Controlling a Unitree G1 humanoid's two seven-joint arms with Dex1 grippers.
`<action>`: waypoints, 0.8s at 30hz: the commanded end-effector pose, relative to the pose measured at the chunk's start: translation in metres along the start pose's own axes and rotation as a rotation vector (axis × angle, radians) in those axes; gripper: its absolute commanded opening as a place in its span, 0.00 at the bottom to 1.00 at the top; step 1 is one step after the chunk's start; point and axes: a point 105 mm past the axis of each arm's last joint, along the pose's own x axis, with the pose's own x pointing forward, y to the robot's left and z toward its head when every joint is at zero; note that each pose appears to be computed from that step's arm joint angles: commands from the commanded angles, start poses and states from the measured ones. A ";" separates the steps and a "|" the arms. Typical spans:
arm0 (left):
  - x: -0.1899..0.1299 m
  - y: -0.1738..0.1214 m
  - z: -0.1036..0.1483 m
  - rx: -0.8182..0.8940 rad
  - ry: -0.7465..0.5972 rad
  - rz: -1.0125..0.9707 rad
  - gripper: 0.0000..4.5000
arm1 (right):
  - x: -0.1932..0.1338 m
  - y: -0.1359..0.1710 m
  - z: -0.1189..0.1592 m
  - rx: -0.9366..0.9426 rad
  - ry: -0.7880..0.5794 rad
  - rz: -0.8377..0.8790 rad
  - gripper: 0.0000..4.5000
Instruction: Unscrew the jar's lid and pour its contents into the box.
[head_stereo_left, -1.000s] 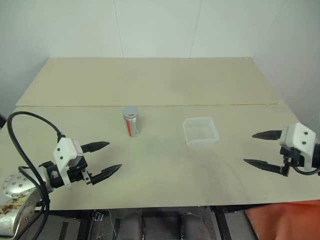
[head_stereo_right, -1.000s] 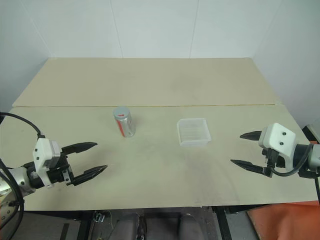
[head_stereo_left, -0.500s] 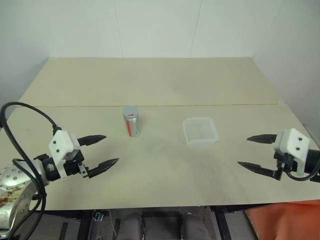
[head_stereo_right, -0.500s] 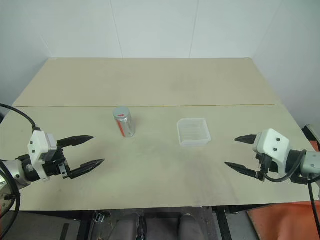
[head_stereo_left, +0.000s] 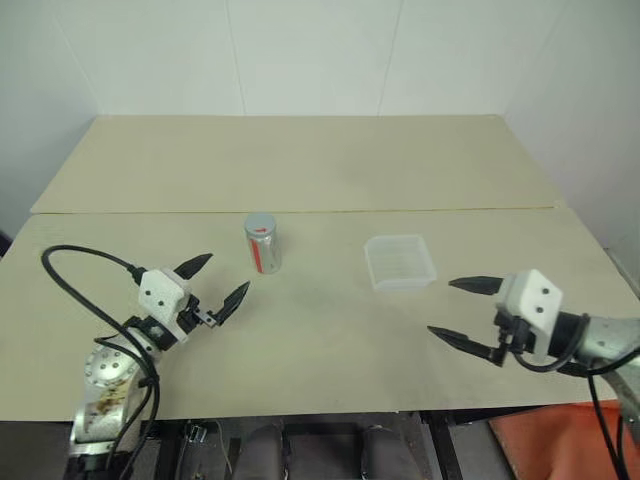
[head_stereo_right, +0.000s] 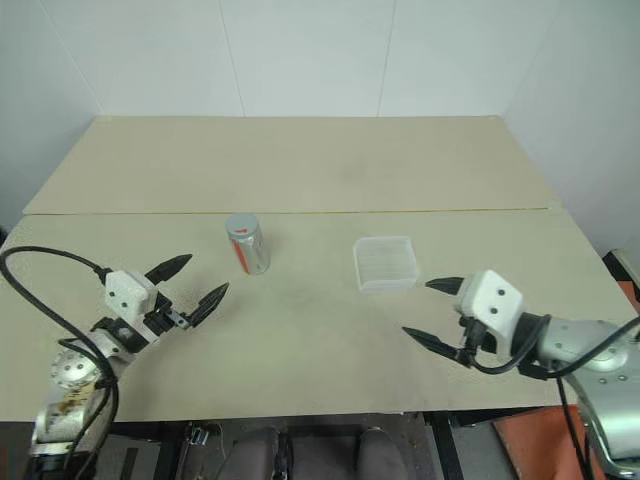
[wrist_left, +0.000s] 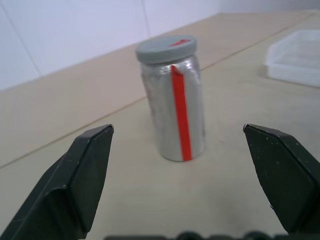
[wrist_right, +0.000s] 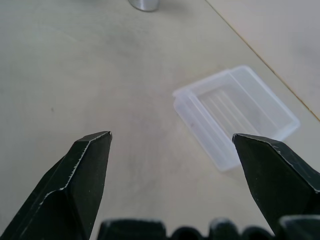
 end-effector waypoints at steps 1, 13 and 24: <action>0.013 -0.004 0.006 0.045 -0.056 0.024 1.00 | 0.006 0.003 0.013 -0.041 -0.028 0.002 1.00; 0.044 -0.017 -0.010 0.057 -0.065 0.098 1.00 | 0.019 0.004 0.033 -0.033 -0.104 0.029 1.00; 0.064 -0.022 -0.015 0.034 -0.089 0.124 1.00 | 0.020 0.003 0.030 0.015 -0.107 0.004 1.00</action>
